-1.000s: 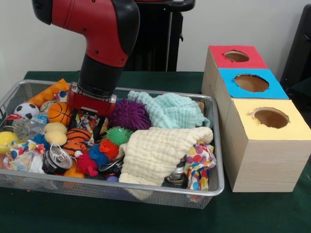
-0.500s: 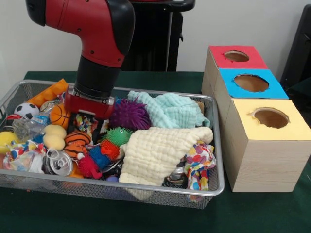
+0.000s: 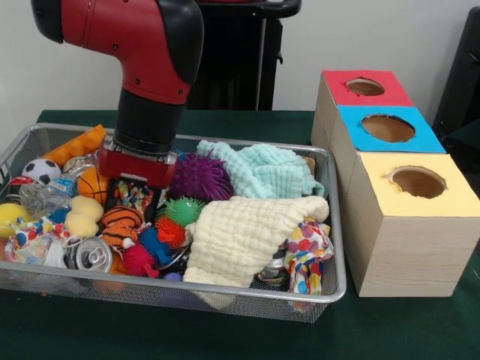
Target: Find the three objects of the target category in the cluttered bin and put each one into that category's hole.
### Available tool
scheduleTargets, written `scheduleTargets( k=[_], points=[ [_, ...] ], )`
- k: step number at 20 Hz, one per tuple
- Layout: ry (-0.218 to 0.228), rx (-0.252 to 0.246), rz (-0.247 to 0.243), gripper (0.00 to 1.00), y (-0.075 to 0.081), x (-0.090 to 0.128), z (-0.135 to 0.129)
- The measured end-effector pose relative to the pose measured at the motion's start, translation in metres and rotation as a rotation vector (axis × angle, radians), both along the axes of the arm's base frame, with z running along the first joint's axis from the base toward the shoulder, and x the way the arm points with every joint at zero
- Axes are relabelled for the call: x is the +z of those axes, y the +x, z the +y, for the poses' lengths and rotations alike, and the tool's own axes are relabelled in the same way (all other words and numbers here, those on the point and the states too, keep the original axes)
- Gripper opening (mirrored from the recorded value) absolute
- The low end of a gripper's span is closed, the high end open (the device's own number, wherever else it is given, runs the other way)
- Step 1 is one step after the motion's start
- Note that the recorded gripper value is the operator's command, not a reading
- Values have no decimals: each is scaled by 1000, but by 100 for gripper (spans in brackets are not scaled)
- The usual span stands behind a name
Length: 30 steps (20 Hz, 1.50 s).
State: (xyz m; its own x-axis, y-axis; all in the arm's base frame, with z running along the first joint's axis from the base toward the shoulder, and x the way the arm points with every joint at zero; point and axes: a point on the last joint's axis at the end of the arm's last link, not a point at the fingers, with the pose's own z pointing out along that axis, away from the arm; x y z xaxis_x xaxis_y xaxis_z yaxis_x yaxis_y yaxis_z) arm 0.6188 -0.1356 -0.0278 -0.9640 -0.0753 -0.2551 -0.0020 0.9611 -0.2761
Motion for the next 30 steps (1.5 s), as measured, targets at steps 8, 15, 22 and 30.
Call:
scheduleTargets(
  k=[8,15,22,30],
  points=[
    [18,-14,63,100,10,20,20],
    [20,-24,104,100,19,44,33],
    [40,-7,86,100,30,50,47],
    [36,-2,88,100,29,47,45]
  ],
)
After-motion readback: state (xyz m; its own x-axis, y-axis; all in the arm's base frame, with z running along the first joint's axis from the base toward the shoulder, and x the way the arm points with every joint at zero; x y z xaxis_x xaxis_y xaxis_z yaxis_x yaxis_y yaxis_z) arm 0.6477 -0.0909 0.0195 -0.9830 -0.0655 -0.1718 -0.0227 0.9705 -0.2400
